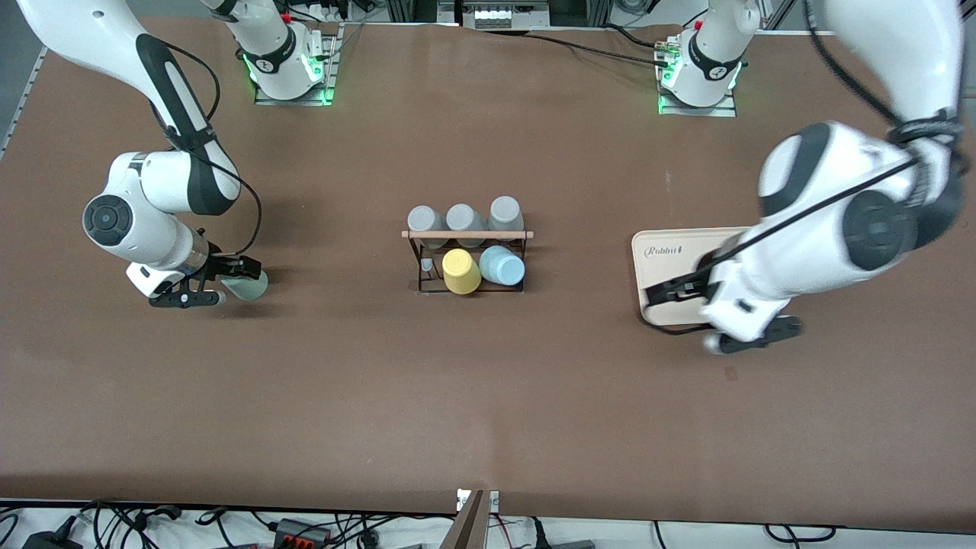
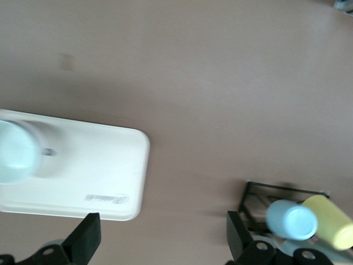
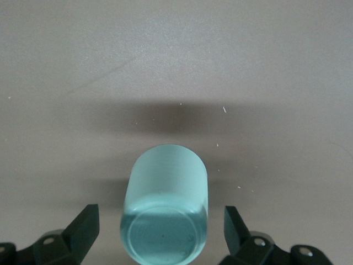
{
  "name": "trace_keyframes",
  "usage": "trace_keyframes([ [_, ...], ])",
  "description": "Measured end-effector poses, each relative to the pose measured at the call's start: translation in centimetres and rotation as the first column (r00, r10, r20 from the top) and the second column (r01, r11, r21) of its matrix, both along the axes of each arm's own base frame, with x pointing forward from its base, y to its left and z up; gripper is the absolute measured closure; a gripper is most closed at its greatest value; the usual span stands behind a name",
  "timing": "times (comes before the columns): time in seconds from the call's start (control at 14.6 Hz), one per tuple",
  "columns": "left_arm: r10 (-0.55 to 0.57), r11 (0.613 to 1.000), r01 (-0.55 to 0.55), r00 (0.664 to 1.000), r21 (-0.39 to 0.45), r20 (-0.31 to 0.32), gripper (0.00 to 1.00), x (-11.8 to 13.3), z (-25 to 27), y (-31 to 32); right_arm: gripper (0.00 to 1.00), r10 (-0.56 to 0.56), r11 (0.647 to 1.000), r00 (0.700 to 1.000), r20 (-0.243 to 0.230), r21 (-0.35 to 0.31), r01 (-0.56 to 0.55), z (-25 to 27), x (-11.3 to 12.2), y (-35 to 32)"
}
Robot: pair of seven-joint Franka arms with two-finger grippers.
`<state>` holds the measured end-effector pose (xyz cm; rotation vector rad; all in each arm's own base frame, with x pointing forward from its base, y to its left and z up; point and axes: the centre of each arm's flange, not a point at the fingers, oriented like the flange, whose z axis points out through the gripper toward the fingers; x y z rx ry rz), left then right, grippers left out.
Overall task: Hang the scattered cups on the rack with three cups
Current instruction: 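Open the left gripper and withdraw while the right gripper grasps the green cup, then lift the pale green cup off the table with the right gripper, then carry the pale green cup to the black rack with the right gripper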
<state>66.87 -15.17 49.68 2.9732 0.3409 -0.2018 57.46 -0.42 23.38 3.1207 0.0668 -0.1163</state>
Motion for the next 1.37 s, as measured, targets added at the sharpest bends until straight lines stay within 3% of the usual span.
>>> trace_keyframes([
  [0.14, -0.064, 0.998, 0.065, 0.998, 0.019, -0.028, 0.00, -1.6, 3.1, 3.4, 0.03, -0.002, 1.000, 1.000, -0.002, 0.000, 0.002, -0.1, -0.1, -0.1],
  [0.21, -0.090, 0.995, 0.091, 0.995, 0.028, -0.035, 0.00, -2.5, 4.6, 4.6, 0.10, -0.003, 1.000, 1.000, -0.003, 0.000, 0.003, -0.1, -0.1, -0.2],
  [0.27, -0.109, 0.993, 0.110, 0.993, 0.035, -0.034, 0.00, -3.1, 5.7, 5.6, 0.26, -0.004, 1.000, 1.000, -0.005, 0.000, 0.004, -0.2, -0.2, -0.2],
  [0.34, -0.124, 0.991, 0.125, 0.992, 0.039, -0.035, 0.00, -3.7, 6.1, 6.5, 0.35, -0.003, 1.000, 1.000, -0.004, 0.000, 0.003, 0.0, -0.1, -0.3],
  [0.62, -0.166, 0.984, 0.168, 0.986, 0.064, -0.036, 0.00, -5.7, 3.8, 6.7, 0.35, 0.012, 1.000, 1.000, 0.008, 0.001, -0.012, 3.0, 1.4, 0.7],
  [0.96, -0.204, 0.975, 0.205, 0.979, 0.086, -0.026, 0.00, -7.0, 3.4, 6.8, 0.35, 0.050, 0.999, 0.999, -0.001, -0.006, -0.050, 13.9, 5.3, 8.2],
  [1.16, -0.219, 0.966, 0.218, 0.976, 0.137, -0.010, 0.00, -6.9, 4.1, 7.4, 0.35, 0.013, 1.000, 1.000, 0.002, -0.016, -0.013, 17.8, 5.4, 15.4],
  [1.37, -0.232, 0.962, 0.231, 0.973, 0.142, -0.010, 0.00, -6.8, 4.1, 7.5, 0.35, -0.023, 1.000, 1.000, 0.004, -0.004, 0.023, 17.7, 4.7, 22.1],
])
